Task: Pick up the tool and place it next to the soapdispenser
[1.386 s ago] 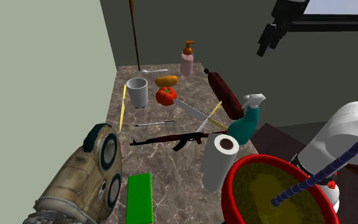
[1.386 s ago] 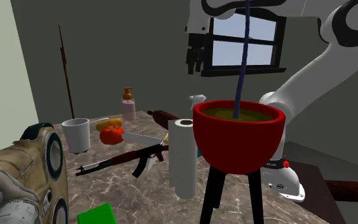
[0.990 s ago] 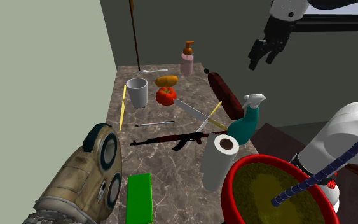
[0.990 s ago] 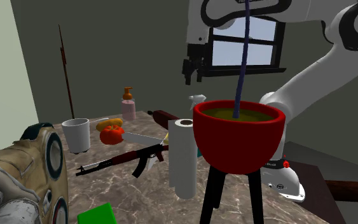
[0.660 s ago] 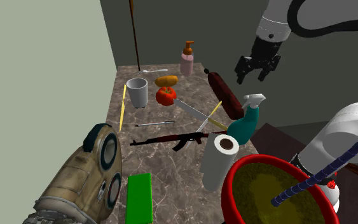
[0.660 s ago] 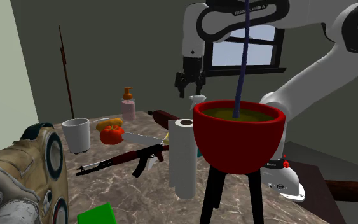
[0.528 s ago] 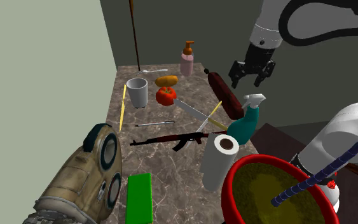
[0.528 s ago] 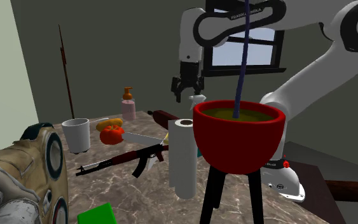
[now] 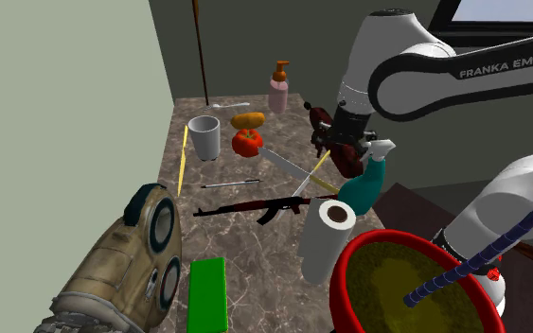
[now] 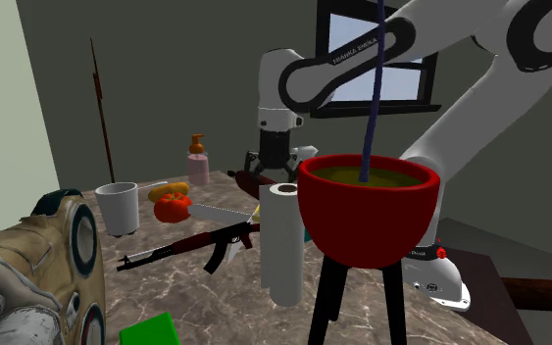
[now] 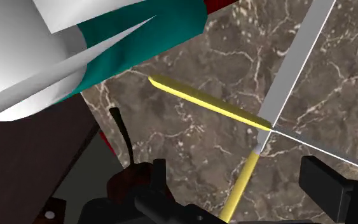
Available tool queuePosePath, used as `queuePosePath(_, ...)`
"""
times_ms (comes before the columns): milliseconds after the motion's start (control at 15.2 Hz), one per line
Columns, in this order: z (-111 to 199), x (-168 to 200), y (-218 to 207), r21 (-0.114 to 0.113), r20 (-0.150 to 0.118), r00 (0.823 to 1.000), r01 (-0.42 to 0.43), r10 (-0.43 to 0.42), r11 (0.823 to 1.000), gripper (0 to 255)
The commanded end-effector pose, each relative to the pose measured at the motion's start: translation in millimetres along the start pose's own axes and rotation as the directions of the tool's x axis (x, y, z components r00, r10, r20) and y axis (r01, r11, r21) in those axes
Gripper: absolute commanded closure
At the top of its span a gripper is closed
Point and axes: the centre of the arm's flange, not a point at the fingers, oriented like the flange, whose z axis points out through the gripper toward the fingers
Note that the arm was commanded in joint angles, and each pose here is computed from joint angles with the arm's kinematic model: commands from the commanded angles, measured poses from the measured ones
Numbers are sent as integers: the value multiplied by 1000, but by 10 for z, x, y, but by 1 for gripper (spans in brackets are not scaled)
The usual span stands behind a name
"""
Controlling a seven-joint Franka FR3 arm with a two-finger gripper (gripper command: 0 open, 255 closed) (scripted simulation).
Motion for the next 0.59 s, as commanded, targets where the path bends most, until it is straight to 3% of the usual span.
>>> queuePosePath(0,164,-70,-183,5,9,994,-113,113,994,0)
queuePosePath(132,360,-113,-345,7,18,976,-216,216,976,0)
queuePosePath(330,632,-147,-580,8,30,934,-355,355,935,0)
queuePosePath(528,790,-151,-583,8,30,934,-355,355,935,0)
